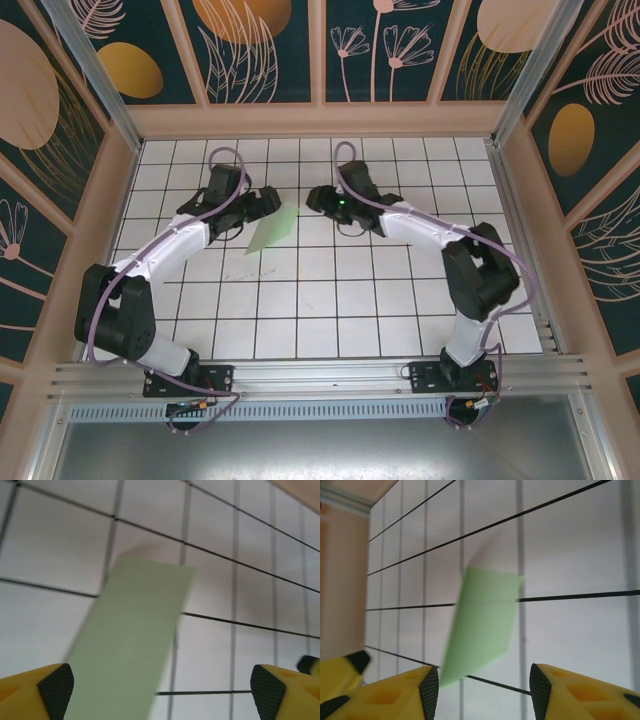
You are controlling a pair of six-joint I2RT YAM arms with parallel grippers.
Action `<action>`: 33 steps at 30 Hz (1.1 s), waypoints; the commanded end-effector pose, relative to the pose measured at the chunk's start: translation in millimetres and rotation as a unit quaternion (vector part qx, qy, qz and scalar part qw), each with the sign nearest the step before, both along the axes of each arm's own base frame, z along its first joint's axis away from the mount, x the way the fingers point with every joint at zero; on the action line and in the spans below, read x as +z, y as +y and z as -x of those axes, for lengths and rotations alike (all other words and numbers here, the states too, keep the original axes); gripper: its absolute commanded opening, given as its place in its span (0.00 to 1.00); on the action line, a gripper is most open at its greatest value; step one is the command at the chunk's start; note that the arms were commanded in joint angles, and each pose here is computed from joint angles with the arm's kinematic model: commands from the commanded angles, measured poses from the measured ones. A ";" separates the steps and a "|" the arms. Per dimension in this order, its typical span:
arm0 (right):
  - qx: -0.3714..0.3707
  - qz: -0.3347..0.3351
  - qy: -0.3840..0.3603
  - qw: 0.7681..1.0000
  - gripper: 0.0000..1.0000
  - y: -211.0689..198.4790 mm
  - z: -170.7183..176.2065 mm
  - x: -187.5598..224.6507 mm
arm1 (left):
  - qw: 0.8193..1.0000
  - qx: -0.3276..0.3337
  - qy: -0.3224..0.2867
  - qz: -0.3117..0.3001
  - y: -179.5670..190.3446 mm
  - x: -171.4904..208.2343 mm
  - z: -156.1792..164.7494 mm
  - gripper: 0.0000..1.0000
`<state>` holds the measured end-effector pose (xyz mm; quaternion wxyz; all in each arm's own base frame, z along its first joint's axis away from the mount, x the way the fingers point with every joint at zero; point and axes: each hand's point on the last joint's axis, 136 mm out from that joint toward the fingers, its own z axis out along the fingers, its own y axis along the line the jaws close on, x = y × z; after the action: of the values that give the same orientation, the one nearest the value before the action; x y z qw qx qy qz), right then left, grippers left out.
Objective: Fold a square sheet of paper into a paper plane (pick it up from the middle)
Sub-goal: Turn over the paper at the center of the table, then third fold the triangle at the center of the table.
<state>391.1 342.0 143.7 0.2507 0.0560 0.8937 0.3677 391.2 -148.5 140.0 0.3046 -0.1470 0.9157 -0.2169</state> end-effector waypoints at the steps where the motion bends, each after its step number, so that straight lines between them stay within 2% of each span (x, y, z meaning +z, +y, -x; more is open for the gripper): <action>1: 0.023 -0.035 -0.012 0.999 0.52 46.0 -4.9 15.1 | 0.999 0.042 -0.009 0.019 20.6 0.9 1.8 0.96; 4: 0.045 -0.039 -0.002 0.998 0.48 80.8 -4.9 7.1 | 0.998 0.061 0.013 0.031 34.6 -23.9 9.3 0.97; 6: 0.050 -0.038 0.010 0.998 0.48 97.6 -6.6 -3.1 | 0.997 0.052 0.026 0.041 31.4 -35.9 12.0 0.97; 8: 0.046 -0.041 0.026 0.998 0.44 104.8 -9.5 -12.1 | 0.997 0.034 0.039 0.056 23.7 -45.5 13.9 0.90; 12: 0.017 -0.039 0.040 0.998 0.44 95.9 -13.8 -23.1 | 0.994 0.002 0.065 0.091 6.7 -62.7 17.8 0.74; 15: 0.007 -0.037 0.040 0.998 0.44 85.7 -15.1 -22.8 | 0.992 -0.005 0.080 0.102 2.3 -73.2 21.2 0.67; 20: -0.004 -0.032 0.042 0.999 0.44 71.5 -14.5 -24.7 | 0.987 -0.011 0.111 0.120 -4.5 -92.7 29.9 0.65; 25: -0.010 -0.023 0.041 0.999 0.45 59.0 -13.8 -25.5 | 0.981 -0.015 0.136 0.138 -9.7 -107.5 38.8 0.57; 33: -0.027 -0.014 0.044 0.999 0.45 33.3 -8.0 -28.7 | 0.970 -0.002 0.170 0.172 -22.7 -121.2 59.7 0.60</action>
<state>395.6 388.2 95.4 0.1972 0.0888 0.9051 0.3661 347.0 -159.4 28.3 0.1477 -0.2161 0.9085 -0.3259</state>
